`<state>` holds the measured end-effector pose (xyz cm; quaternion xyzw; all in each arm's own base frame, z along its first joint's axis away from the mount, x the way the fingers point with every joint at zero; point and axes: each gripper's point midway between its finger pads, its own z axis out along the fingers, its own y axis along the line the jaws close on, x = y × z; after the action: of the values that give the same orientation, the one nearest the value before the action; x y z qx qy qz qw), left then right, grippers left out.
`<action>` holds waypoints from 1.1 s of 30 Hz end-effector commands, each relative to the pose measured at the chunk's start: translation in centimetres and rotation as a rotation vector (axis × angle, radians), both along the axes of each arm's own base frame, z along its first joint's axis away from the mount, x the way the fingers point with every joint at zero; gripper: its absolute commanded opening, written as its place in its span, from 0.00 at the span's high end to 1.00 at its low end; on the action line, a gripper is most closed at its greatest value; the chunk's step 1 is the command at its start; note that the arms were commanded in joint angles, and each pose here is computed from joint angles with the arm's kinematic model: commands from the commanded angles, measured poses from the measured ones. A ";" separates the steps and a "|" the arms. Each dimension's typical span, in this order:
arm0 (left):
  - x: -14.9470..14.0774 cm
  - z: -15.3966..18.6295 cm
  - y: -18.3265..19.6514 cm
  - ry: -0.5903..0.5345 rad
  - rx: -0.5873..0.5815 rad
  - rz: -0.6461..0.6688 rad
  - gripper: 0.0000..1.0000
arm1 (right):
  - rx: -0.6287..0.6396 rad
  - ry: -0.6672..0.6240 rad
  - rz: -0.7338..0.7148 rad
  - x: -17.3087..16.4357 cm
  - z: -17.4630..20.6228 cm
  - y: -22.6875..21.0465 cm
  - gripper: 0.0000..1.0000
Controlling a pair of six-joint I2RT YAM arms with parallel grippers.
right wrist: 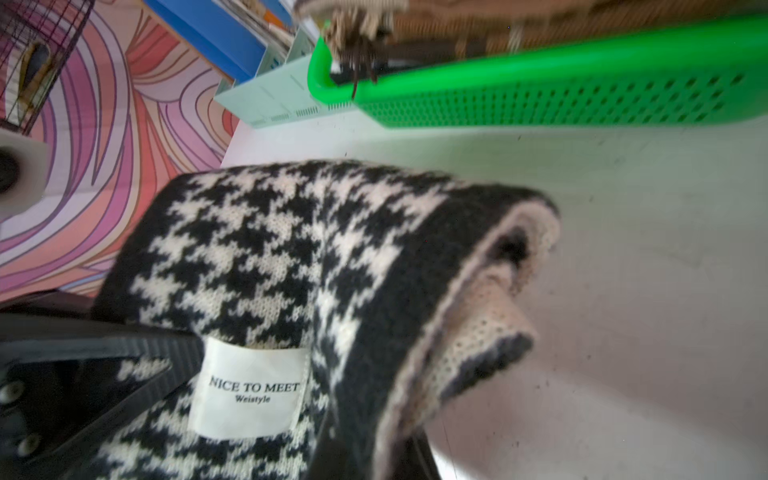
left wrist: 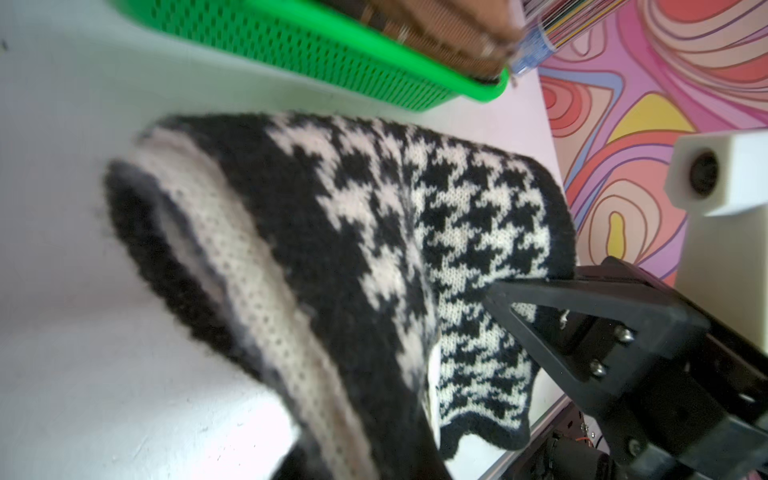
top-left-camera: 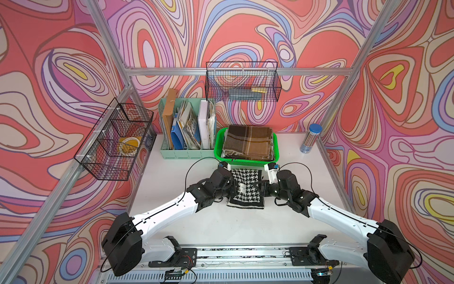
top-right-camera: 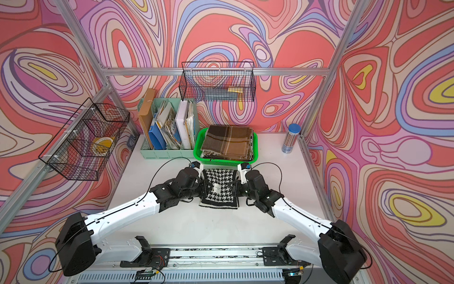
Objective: Put the folded scarf in the basket
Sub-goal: Pick up the scarf at the center of the board, then place the scarf in the basket.
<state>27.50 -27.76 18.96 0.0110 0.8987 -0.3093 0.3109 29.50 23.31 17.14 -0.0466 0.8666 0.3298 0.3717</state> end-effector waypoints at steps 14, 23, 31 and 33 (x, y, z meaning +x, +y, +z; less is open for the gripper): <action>15.9 9.5 0.2 -0.169 -0.030 0.037 1.00 | -0.022 -0.115 -0.277 16.1 10.2 -3.9 1.00; 23.0 8.0 -0.1 -0.132 -0.030 0.048 1.00 | -0.026 -0.097 -0.292 22.7 9.8 -5.3 1.00; 26.2 4.8 0.2 -0.072 0.004 0.062 1.00 | -0.025 -0.056 -0.294 25.4 7.2 -6.3 1.00; 26.5 4.3 0.2 -0.068 0.011 0.067 0.92 | -0.032 -0.042 -0.296 25.9 6.5 -6.6 1.00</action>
<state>53.66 -28.36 23.49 -0.0076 0.8837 -0.3038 0.3559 54.49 17.50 22.85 0.0699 0.8651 0.2592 0.4237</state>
